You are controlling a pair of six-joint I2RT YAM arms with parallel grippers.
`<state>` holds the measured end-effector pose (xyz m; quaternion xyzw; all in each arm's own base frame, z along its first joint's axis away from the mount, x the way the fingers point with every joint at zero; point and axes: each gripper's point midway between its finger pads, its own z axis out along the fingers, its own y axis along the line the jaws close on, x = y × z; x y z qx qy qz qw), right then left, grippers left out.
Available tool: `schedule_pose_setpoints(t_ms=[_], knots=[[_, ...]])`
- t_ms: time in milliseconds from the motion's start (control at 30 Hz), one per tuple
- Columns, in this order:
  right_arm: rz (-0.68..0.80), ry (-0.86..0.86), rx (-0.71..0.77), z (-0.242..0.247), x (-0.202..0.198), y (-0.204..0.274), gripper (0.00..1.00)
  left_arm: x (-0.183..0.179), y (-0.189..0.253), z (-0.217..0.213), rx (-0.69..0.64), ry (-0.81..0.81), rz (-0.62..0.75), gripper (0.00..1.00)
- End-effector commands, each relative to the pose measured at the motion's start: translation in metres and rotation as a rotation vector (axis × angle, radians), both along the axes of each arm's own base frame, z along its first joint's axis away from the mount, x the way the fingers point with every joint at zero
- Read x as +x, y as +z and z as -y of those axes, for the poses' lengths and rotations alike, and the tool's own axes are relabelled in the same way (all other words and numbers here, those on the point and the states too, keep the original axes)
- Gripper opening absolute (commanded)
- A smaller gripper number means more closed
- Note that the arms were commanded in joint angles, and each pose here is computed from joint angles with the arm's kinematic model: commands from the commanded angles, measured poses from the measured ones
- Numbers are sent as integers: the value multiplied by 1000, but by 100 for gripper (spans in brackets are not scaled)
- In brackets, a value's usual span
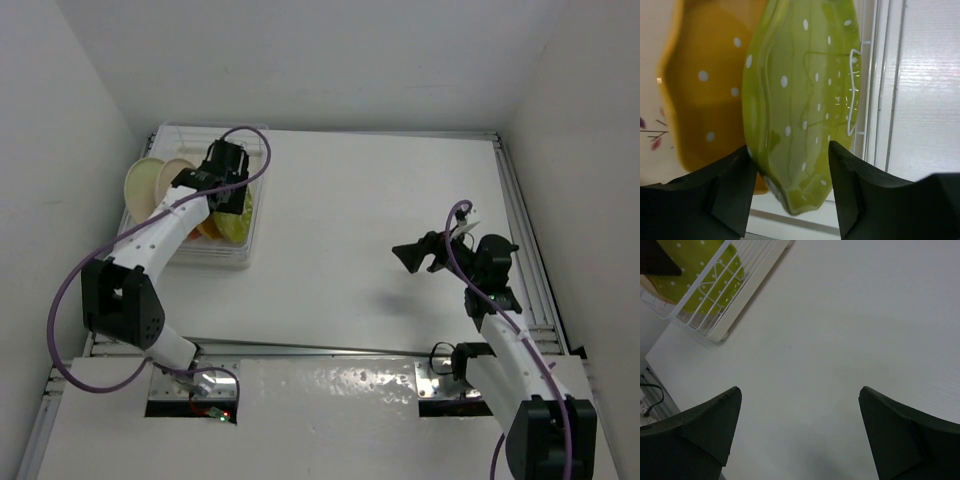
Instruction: Unload the plates from the dish rack
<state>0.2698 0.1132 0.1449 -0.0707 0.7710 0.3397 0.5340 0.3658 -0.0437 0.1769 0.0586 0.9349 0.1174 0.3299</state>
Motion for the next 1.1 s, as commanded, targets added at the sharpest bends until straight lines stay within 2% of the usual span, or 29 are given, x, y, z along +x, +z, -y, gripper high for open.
schedule_pose_setpoints(t_ms=[0,33,67,133,167,200,367,500,600,667,800,967,1033,1067], knots=[[46,-15,-5,2,3,10,99,12,-19,15,-77,27,8,50],[47,-20,-6,2,4,11,99,13,-19,17,-88,29,6,46],[45,-25,-5,3,4,11,99,17,-15,20,-101,32,11,36],[47,-25,-2,3,5,14,99,18,-7,27,-147,40,12,22],[50,-27,-3,3,5,16,99,19,2,29,-166,44,28,5],[51,-28,-4,3,5,16,99,22,12,32,-185,44,50,0],[53,-41,-12,5,5,15,99,31,65,32,-240,88,180,0],[62,-41,-10,5,7,19,99,46,115,25,-232,112,327,0],[65,-48,-7,6,11,24,99,58,146,14,-177,131,407,0],[57,-56,-7,7,13,26,99,63,155,11,-151,126,428,0],[36,-52,-9,7,19,34,99,68,184,18,-182,91,485,0],[11,-49,-2,6,35,58,99,73,215,51,-288,-87,527,0],[-8,-32,22,2,43,65,98,69,211,85,-373,-270,480,0],[19,5,39,-3,48,83,97,64,205,98,-403,-348,446,0]])
